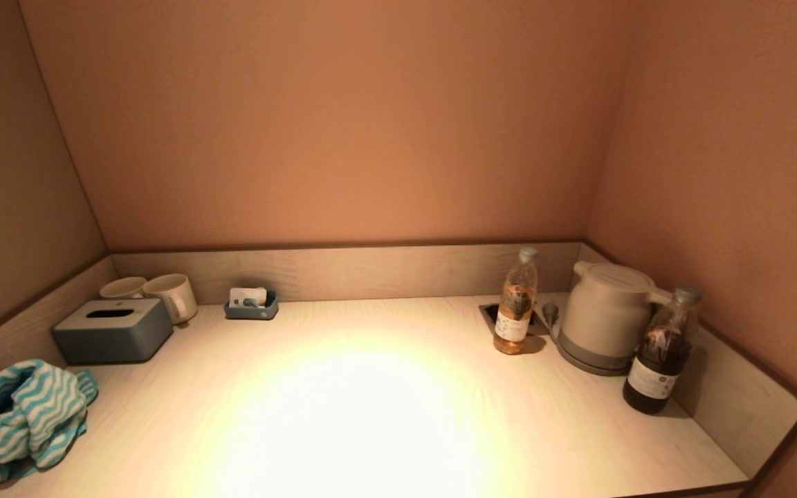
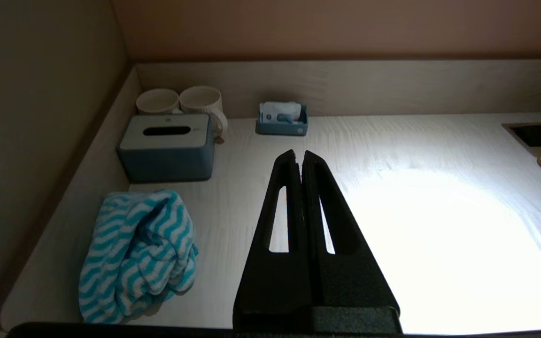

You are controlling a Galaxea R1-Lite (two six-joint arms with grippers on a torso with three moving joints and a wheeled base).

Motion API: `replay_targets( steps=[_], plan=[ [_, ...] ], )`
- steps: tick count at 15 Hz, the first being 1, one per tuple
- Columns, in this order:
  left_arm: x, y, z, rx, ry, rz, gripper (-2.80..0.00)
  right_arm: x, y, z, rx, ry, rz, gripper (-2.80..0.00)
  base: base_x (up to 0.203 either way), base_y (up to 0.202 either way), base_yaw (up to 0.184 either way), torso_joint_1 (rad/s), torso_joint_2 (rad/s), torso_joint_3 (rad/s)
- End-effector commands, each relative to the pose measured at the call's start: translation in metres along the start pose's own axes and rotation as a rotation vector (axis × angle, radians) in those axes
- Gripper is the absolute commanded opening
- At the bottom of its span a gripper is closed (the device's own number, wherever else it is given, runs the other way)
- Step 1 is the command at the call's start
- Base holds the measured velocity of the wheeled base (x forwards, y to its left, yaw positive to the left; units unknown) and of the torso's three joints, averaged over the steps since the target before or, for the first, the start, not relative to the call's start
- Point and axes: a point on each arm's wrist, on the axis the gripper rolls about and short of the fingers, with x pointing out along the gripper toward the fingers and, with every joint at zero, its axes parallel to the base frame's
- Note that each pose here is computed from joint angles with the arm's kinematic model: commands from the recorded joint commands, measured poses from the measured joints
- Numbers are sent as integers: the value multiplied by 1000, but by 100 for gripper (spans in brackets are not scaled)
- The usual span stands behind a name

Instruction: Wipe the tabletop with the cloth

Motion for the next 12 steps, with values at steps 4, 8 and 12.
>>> replay_targets(
  steps=[4,8,12],
  plan=[
    [-59,-34,4,89,-192,40,-280,0,0,0,0,-1,1,-280,0,0,0,0,0,0],
    [-84,-41,-7,69,-279,201,-280,0,0,0,0,-1,1,-280,0,0,0,0,0,0],
    [-117,-40,-22,91,-381,262,-280,0,0,0,-1,-1,1,-280,0,0,0,0,0,0]
  ],
)
